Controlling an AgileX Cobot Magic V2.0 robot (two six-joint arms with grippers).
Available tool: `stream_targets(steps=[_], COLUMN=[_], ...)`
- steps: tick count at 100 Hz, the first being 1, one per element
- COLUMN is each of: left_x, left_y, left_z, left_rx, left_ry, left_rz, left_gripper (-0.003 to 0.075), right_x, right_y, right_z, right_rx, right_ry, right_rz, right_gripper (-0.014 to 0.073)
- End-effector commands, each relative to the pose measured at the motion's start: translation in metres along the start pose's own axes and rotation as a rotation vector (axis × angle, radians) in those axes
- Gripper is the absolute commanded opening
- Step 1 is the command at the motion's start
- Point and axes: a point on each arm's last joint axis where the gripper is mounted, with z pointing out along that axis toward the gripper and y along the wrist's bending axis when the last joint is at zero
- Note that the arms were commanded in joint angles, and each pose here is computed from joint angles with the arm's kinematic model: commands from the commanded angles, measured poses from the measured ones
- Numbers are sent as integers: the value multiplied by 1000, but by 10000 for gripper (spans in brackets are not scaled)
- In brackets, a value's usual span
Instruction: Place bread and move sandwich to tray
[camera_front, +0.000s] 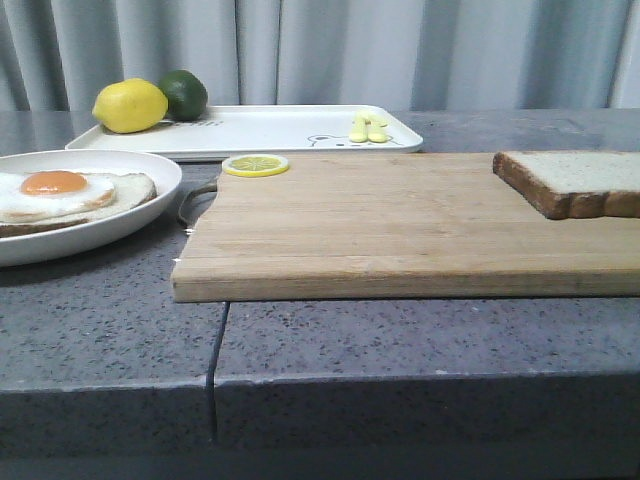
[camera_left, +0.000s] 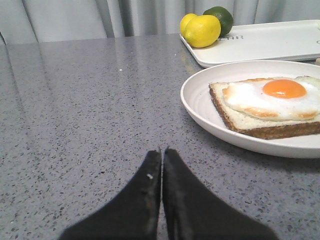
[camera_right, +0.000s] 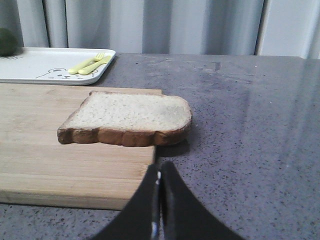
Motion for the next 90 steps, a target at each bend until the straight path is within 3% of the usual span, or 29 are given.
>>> stream_targets(steps=[1, 70, 90], left_x=[-5, -5, -12], left_y=[0, 0, -1], left_z=[-2, -2, -3], left_rx=[3, 4, 10], left_ry=[-106, -108, -188], left_rz=[-8, -12, -16], left_gripper=[-19, -19, -19], right_x=[-9, -9, -9], right_y=[0, 0, 0], right_z=[-2, -2, -2], right_rx=[0, 0, 0], right_ry=[-103, -103, -104], right_rz=[-16, -16, -16], right_gripper=[-116, -116, -116])
